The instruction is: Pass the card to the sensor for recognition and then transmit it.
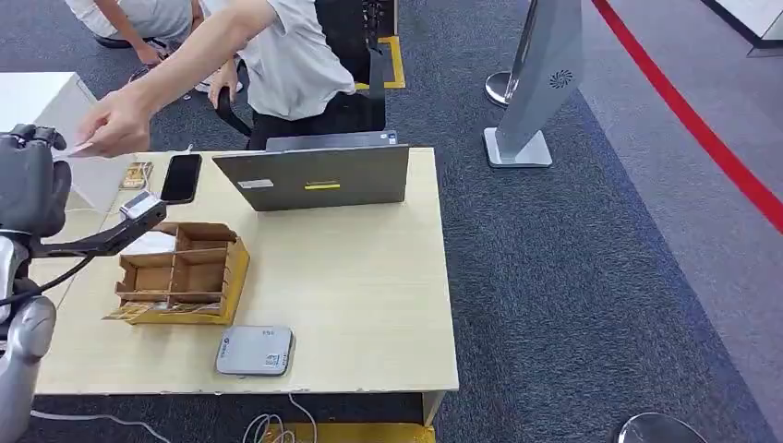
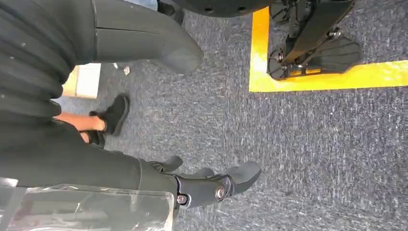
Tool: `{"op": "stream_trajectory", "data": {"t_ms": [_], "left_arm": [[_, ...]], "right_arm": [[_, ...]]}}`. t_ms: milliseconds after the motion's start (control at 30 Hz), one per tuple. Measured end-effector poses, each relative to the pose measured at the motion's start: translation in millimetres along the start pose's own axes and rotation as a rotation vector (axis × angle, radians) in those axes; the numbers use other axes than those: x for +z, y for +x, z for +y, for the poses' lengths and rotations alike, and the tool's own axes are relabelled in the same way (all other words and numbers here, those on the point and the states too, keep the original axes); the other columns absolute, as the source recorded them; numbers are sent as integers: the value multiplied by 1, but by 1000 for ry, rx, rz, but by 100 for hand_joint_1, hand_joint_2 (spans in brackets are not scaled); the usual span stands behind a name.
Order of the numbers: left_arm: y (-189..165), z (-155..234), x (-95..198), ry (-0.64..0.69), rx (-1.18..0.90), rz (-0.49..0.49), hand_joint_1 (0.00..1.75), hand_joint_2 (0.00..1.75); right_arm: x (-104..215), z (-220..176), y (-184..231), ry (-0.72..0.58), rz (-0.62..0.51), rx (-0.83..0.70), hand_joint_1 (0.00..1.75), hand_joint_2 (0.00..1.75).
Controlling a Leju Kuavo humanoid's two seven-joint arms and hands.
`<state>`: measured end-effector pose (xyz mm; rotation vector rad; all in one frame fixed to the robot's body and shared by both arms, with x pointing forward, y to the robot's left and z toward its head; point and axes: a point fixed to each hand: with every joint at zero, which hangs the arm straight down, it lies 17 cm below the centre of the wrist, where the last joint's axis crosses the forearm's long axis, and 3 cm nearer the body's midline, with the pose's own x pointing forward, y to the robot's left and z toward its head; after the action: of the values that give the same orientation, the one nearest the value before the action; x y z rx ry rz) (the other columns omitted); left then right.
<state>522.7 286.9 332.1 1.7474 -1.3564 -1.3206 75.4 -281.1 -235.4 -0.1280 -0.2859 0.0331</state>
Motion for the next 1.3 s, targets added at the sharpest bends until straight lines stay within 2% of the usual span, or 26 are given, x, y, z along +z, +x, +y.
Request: {"op": "stream_trajectory", "data": {"t_ms": [167, 367, 433, 567, 800, 1000, 1300], "left_arm": [[29, 2, 6, 5, 57, -65, 0, 175], [68, 28, 22, 47, 160, -142, 0, 175], [82, 36, 38, 61, 210, -173, 0, 175], [97, 46, 90, 90, 304, -209, 0, 175], [75, 18, 158, 33, 380, -149, 0, 175], [64, 6, 175, -15, 379, -121, 0, 175], [45, -55, 218, -194, 348, -29, 0, 175]], "right_arm": [[0, 3, 2, 14, -14, 4, 0, 175], [0, 2, 2, 10, -14, -2, 0, 175], [0, 0, 2, -2, -9, -27, 0, 175], [3, -1, -4, -21, 19, -78, 0, 175], [10, -4, -11, -41, 44, -61, 0, 175], [12, -6, -5, -47, 30, -50, 0, 175], [15, 0, 5, -29, 0, -25, 0, 175]]}}
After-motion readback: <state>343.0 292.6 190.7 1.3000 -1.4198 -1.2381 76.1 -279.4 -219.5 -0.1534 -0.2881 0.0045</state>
